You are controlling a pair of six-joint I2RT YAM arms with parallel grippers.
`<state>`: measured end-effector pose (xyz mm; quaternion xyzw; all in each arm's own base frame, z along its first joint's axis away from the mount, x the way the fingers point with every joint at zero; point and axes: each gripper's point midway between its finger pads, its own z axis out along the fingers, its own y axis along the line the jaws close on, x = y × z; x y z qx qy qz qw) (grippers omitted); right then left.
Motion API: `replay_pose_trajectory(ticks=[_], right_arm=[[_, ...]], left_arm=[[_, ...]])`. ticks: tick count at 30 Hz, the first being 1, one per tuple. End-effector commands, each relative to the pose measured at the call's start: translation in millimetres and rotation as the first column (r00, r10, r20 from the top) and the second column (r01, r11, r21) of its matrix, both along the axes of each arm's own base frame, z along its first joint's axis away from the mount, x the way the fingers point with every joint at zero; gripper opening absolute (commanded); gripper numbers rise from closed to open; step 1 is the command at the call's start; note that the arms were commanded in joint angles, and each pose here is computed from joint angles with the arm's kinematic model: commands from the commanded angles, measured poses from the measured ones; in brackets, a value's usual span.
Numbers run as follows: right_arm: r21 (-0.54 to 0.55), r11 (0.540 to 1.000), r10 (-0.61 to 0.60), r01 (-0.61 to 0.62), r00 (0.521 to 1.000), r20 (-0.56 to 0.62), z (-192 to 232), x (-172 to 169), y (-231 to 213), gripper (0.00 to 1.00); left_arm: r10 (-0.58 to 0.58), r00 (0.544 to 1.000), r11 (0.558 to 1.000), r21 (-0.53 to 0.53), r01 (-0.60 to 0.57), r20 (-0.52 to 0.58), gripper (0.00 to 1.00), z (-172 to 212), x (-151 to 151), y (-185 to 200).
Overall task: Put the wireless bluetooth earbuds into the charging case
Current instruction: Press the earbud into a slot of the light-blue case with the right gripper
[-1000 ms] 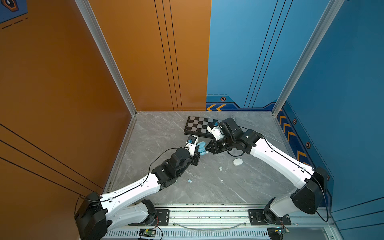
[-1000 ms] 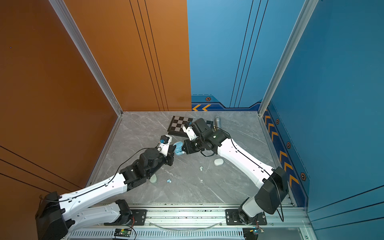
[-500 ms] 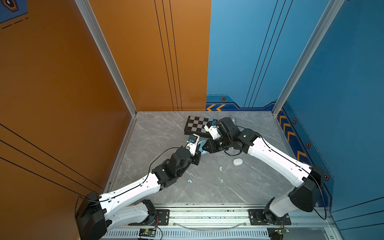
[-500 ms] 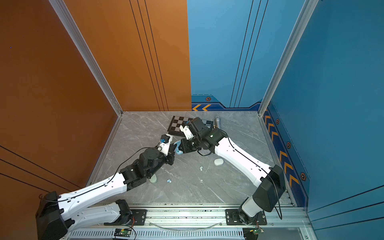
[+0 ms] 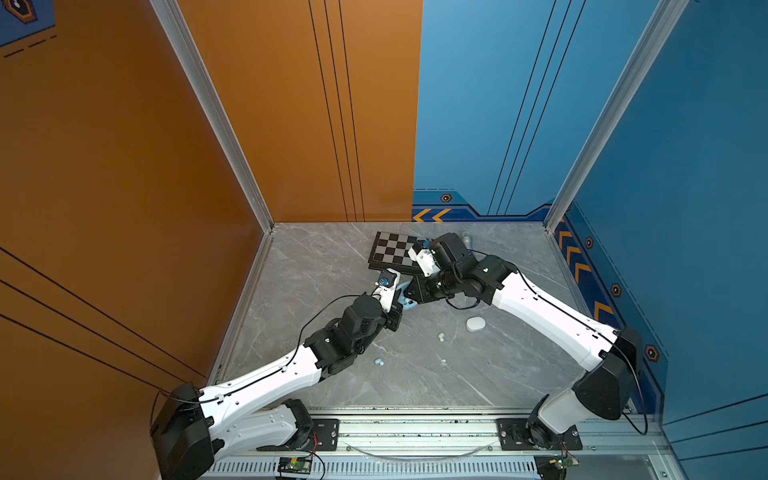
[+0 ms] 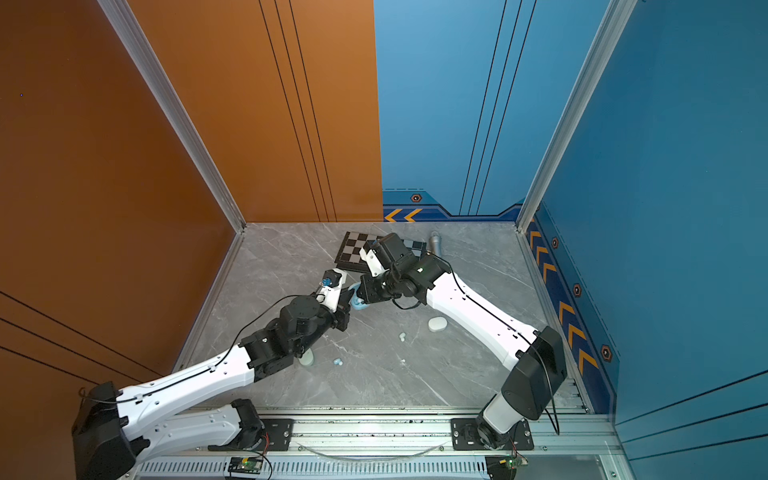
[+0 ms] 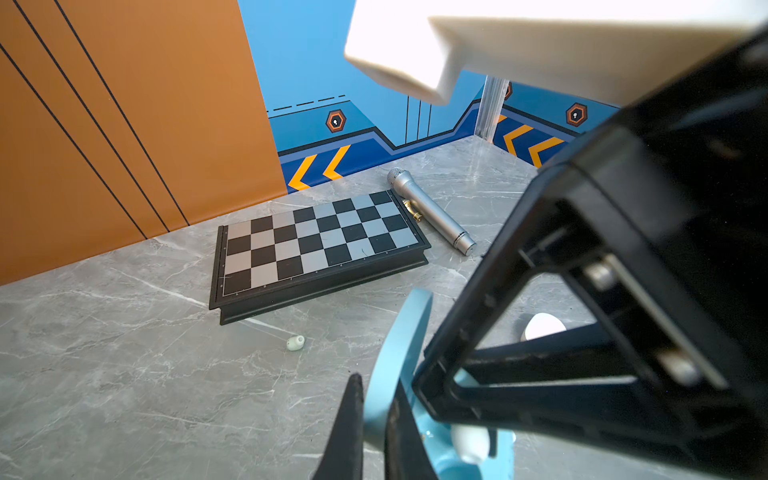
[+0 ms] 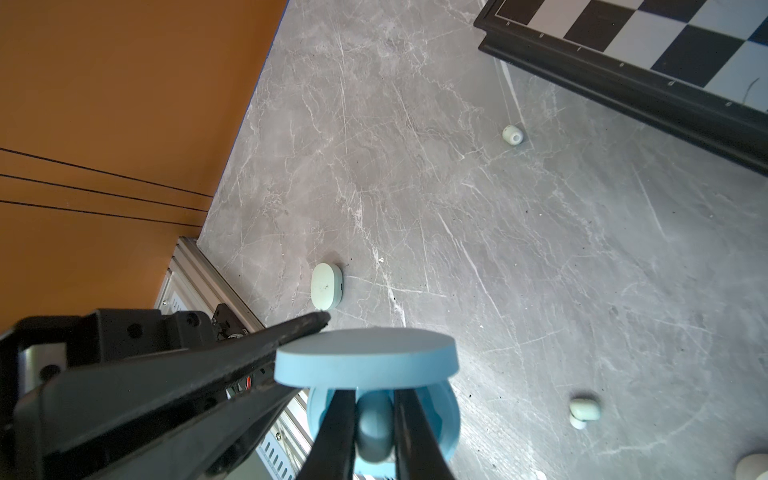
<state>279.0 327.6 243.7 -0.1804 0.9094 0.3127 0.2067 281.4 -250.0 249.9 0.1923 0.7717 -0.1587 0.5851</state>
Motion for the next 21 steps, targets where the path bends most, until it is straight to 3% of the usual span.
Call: replay_pose_trajectory(ticks=[1,21], right_arm=[[-0.005,1.0,-0.002,0.002,1.0,0.008,1.2,0.9,4.4,0.21],[0.028,1.0,0.013,-0.014,0.999,0.04,19.5,-2.4,8.2,0.29]], left_arm=[[0.01,0.999,0.999,-0.039,-0.008,0.048,0.0,24.5,2.3,-4.0],[0.017,0.999,1.0,-0.023,-0.016,0.029,0.0,12.8,3.2,-2.7]])
